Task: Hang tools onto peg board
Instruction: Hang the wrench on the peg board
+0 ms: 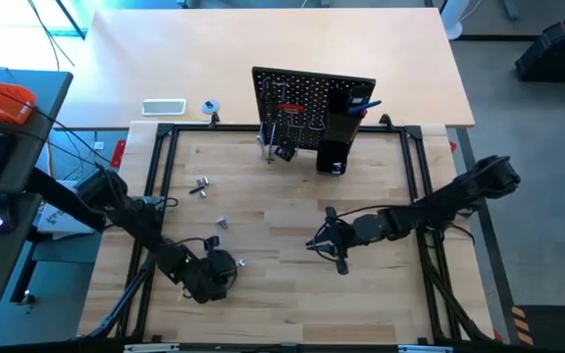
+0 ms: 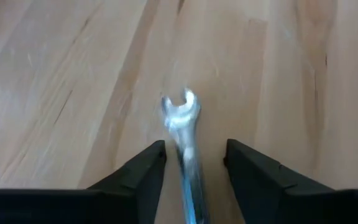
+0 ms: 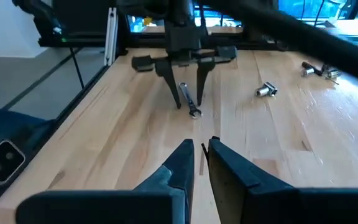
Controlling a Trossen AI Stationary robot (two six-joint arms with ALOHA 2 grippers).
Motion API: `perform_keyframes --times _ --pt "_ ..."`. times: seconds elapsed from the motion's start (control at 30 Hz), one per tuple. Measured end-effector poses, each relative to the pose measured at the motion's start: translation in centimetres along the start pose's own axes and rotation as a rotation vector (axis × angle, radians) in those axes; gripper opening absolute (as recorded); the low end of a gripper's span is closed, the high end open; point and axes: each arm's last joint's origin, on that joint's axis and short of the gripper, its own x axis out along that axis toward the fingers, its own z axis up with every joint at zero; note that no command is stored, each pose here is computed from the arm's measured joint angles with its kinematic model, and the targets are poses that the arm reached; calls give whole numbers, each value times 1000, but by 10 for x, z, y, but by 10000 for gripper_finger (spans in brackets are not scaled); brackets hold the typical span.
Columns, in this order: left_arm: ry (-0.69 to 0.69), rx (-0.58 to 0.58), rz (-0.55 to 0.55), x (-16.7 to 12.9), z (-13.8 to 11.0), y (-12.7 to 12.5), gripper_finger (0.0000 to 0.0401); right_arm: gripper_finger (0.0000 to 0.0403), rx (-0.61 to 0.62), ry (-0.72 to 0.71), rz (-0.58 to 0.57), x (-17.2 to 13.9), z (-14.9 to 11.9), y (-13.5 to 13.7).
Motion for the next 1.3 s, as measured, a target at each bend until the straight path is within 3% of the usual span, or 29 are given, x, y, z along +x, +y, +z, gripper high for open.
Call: perform_keyframes --times 0.3,0.83,1.1,1.3 --pt "-48 160 -18 17 17 2 14 41 32 13 -7 10 -9 0" --pt "-197 226 -16 52 74 47 1 41 26 6 -40 12 -10 -2" --pt "-321 275 -30 55 117 61 1 41 31 9 -61 13 -10 -8" --pt "-147 337 -78 54 115 56 0 41 37 35 -63 13 -13 -8"
